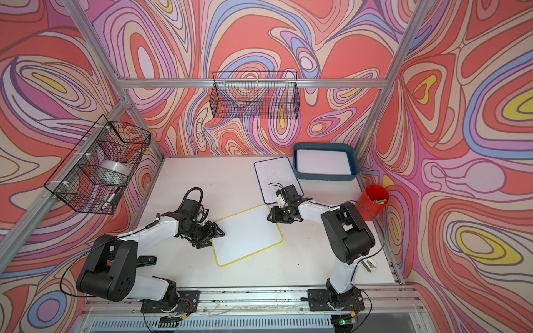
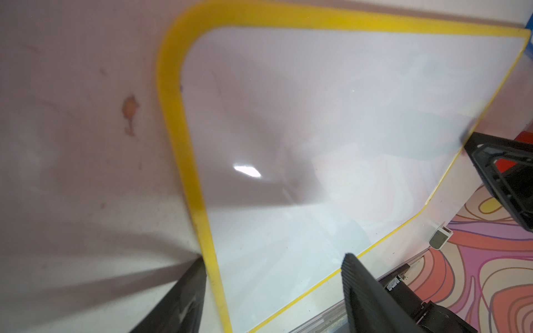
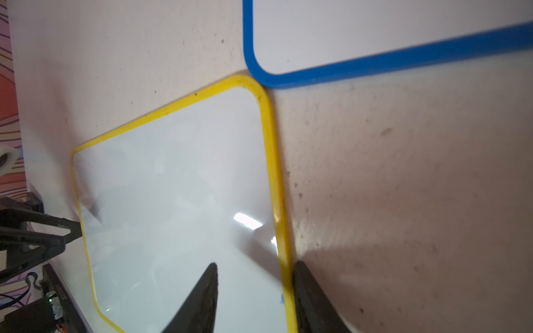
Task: Put the whiteboard into the storage box
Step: Pick up the whiteboard at the center of the board.
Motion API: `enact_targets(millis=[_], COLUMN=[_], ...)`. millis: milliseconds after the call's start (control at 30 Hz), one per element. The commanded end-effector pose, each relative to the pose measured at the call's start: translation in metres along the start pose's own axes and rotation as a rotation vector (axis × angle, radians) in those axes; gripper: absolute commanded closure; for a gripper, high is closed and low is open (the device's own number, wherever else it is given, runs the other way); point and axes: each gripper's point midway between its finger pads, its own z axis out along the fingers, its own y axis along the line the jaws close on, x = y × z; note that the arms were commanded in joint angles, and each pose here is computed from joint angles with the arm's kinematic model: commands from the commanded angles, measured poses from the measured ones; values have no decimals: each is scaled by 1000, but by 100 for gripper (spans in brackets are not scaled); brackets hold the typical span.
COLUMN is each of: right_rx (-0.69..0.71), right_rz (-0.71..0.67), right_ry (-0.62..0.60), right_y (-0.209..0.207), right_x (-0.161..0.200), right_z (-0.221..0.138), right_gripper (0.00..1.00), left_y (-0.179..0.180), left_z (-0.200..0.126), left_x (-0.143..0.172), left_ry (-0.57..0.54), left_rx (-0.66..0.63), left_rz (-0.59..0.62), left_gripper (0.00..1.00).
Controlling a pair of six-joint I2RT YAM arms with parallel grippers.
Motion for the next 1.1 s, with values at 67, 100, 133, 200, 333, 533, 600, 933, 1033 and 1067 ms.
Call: enact_targets(millis=[67,100,133,200,333,533,600,933,1033,1067], right_rx=[-221,-247,-271,-341,-483,-562,-573,-618,-632,-637], right_rz=[50,50,51,55,74,68,67,62,60,61], right_ry=[240,249,256,276,314,345,348,342,325,319], right_y=[32,36,39,50,70,82,83,94,99,101], right_x=[58,59,59,60,62,63,64,63,56,54], right_z=[23,23,22,21,15,9,7,-6,-10,-12], right_gripper=[55,55,56,55,56,56,56,56,56,56], left_y=[9,9,8,10,17,19,12,13,16,16], left_z=[14,15,15,15,19,23,24,26,25,25], left_x=[-5,-5,-5,-4,1,4,1,0,0,0], left_ry=[-14,-11,-11,-13,-20,-10,-10,-6,-15,-17], left_rx=[-20,-16,-15,-18,-14,-5,28,22,11,10], left_rz=[1,1,1,0,-19,-28,-32,-25,-24,-22], left_gripper=[30,30,30,30,30,30,30,30,30,30])
